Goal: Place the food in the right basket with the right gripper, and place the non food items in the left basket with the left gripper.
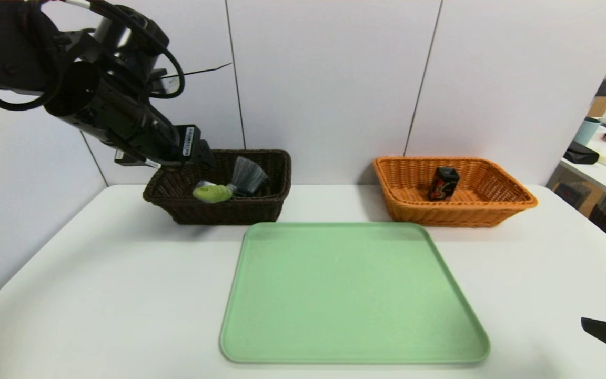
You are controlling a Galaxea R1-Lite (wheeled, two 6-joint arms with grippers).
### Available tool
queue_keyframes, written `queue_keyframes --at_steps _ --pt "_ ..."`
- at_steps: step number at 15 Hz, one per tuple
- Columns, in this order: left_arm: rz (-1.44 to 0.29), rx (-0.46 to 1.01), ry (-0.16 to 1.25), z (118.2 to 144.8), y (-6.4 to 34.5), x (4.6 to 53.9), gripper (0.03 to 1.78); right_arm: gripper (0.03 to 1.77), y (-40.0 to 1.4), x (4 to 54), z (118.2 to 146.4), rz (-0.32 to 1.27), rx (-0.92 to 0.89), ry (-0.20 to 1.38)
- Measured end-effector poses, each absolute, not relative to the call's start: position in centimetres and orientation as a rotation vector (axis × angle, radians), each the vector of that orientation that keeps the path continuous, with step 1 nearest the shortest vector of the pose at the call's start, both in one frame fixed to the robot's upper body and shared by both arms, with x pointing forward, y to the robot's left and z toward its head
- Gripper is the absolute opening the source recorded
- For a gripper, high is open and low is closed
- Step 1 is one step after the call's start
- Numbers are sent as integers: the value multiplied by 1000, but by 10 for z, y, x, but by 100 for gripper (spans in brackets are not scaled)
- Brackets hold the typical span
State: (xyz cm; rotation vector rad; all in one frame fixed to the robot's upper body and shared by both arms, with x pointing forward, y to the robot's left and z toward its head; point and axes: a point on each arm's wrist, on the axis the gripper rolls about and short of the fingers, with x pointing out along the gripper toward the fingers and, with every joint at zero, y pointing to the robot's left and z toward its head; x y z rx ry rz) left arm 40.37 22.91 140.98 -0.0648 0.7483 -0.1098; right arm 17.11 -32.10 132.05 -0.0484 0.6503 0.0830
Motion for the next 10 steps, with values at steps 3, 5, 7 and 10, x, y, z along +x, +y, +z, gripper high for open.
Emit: queue_keyframes --at_steps 3,5,7,10 --pt "-34 -54 693 1426 241 378 153 170 -321 172 1324 83 -41 632" --pt "40 -69 636 1439 250 355 157 170 -322 173 1324 74 -36 625" --pt "133 -106 566 1453 260 332 161 170 -324 174 1326 49 -25 613" --pt "252 -202 479 1467 276 303 164 170 -329 176 1328 -5 -17 591"
